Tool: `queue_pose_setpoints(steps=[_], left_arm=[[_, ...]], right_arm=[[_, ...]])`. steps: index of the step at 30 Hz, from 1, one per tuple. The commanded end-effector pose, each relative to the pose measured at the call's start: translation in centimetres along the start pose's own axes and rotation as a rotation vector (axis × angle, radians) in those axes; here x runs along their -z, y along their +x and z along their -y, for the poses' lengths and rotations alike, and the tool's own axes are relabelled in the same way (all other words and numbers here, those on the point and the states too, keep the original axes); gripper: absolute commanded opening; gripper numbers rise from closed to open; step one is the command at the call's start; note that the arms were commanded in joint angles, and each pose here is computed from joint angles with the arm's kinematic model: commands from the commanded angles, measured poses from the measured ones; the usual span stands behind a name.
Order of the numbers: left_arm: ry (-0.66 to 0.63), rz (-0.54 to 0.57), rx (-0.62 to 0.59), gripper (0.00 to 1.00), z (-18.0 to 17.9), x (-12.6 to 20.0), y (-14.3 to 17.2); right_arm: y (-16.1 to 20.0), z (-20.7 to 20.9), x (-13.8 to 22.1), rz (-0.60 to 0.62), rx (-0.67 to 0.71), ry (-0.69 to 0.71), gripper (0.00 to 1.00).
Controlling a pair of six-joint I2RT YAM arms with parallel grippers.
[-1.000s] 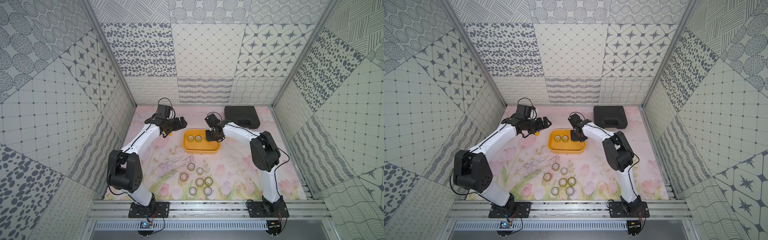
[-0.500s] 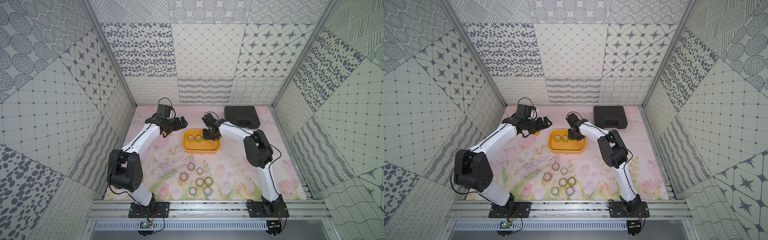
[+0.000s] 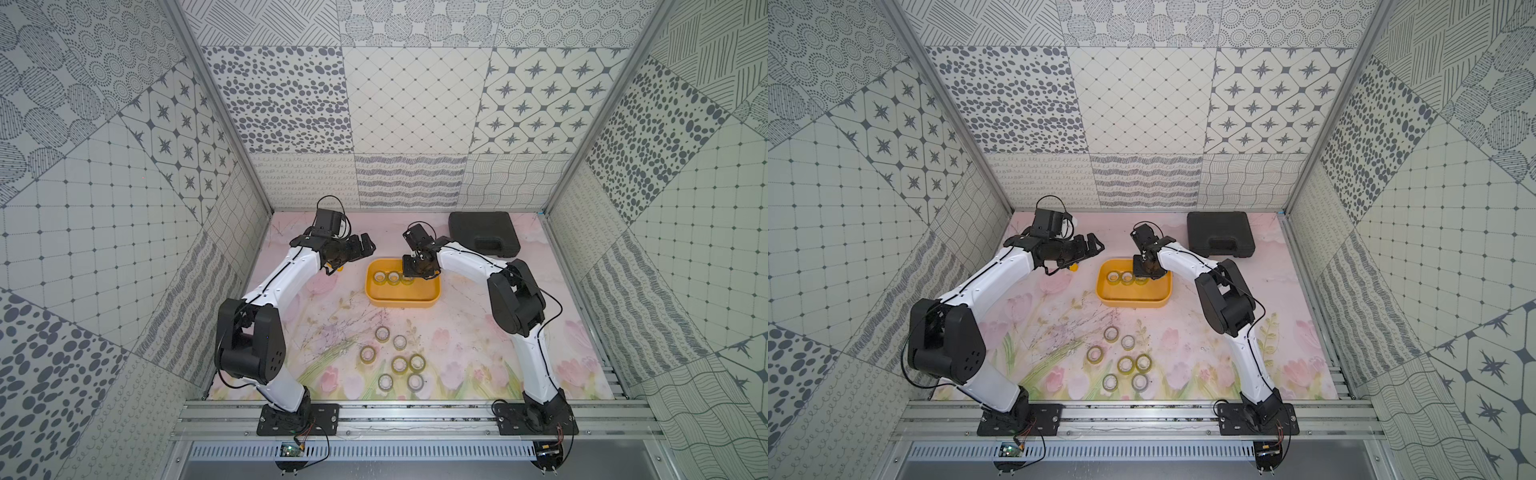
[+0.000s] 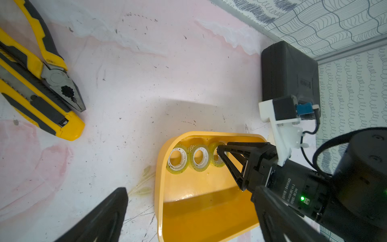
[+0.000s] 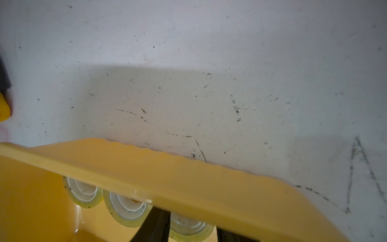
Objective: Put the transparent tape into the storage box
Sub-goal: Place the tape in the storage box.
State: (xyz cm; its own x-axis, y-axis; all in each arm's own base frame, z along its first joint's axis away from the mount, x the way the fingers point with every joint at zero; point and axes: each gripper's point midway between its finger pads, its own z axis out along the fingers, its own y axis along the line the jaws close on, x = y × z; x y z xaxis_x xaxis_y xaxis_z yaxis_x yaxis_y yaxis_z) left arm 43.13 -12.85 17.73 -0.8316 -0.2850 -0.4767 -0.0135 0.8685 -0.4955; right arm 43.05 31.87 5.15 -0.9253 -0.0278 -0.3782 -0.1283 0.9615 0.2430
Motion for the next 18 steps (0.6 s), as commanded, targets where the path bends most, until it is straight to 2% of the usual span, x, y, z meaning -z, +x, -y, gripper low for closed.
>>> queue_pose_setpoints(steps=[1,8,14,18], left_arm=[[0.028,0.011,-0.006,0.99,0.5,-0.1,-0.7],[0.028,-0.035,0.009,0.99,0.3,-0.7,0.1],[0.055,-0.073,0.037,0.99,0.5,-1.5,0.6],[0.068,-0.095,0.039,0.99,0.9,-2.1,1.1]], right_arm=[[-1.4,-1.2,2.1,0.065,-0.003,-0.036,0.42],[-1.9,-1.7,10.1,0.181,0.042,-0.110,0.46],[2.7,-0.8,15.2,0.208,0.087,-0.161,0.46],[6.9,-1.1,16.4,0.158,0.135,-0.196,0.46]])
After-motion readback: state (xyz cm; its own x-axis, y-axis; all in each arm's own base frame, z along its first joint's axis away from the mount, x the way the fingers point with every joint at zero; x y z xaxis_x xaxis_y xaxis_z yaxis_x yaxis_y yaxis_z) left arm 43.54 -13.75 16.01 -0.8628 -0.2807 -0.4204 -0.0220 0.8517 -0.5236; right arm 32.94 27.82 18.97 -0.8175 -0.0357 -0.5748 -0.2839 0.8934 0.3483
